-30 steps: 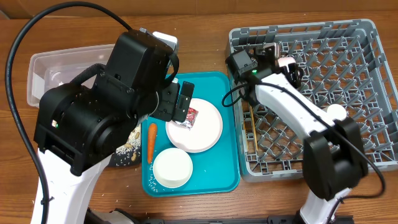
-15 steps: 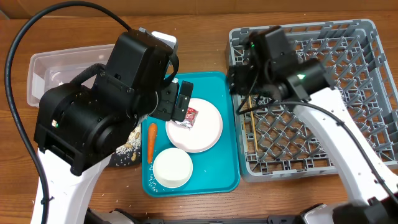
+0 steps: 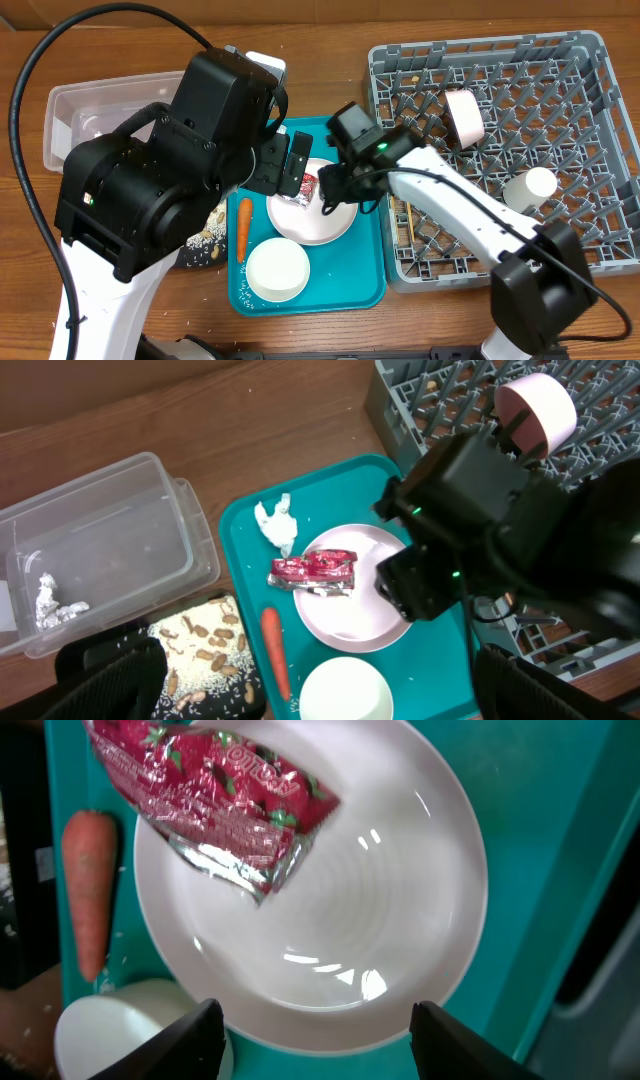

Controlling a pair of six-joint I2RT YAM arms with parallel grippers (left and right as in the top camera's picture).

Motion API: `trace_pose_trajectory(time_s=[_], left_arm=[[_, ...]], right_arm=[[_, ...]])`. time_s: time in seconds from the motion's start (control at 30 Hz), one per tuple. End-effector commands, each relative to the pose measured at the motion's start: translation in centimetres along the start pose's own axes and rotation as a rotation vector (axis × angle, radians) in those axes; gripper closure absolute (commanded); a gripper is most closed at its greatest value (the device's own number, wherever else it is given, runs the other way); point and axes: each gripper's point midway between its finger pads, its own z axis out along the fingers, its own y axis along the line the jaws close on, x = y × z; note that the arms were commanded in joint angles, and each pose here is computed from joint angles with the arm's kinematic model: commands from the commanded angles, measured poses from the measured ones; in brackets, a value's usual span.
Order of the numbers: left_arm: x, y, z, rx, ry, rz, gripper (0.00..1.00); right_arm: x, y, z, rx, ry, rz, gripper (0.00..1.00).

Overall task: Sort waste into correct bins and load items into the dishwasher
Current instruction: 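Reach the right gripper to the white plate holding the red wrapper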

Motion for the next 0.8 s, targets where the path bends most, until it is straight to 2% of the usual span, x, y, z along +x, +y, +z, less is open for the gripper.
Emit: trace_pose_trajectory(time_s=[0.0, 0.13, 0.47, 0.5, 0.57, 0.63, 0.67, 0.77], left_arm=[[-0.2, -0.1, 0.1, 0.009, 0.000, 0.006, 0.00], [-0.2, -0.1, 0.1, 0.009, 0.001, 0.006, 0.00], [-0.1, -0.1, 0.1, 0.009, 0.002, 0.007, 0.00], [-0.1, -0.1, 0.1, 0.009, 0.006, 0.007, 0.00], [0.1, -0.1, 0.1, 0.007, 0.010, 0.009, 0.00], [0.1, -0.1, 0.1, 0.007, 0.010, 0.009, 0.00], [0.1, -0.1, 0.1, 0.007, 0.010, 0.009, 0.00], [0.0, -0.1, 0.1, 0.007, 0.010, 0.009, 0.00]], right_arm=[[-1.5, -2.2, 1.6, 0.166, -0.073, -0.020, 0.37], [-2.9, -3.3, 3.6, 0.232, -0.114, -0.029, 0.36], [-3.8, -4.0, 6.1, 0.251, -0.122, -0.070, 0.37], [-3.7, -4.0, 6.3, 0.253, -0.118, -0.069, 0.45], [-3.4, -4.1, 6.6, 0.255, -0.103, -0.069, 0.72], [-3.0, -4.2, 6.5, 0.262, -0.088, -0.070, 0.90], [-2.9, -4.3, 6.4, 0.268, -0.083, -0.071, 0.96], [-2.8, -4.5, 5.5, 0.283, -0.073, -0.070, 0.96]])
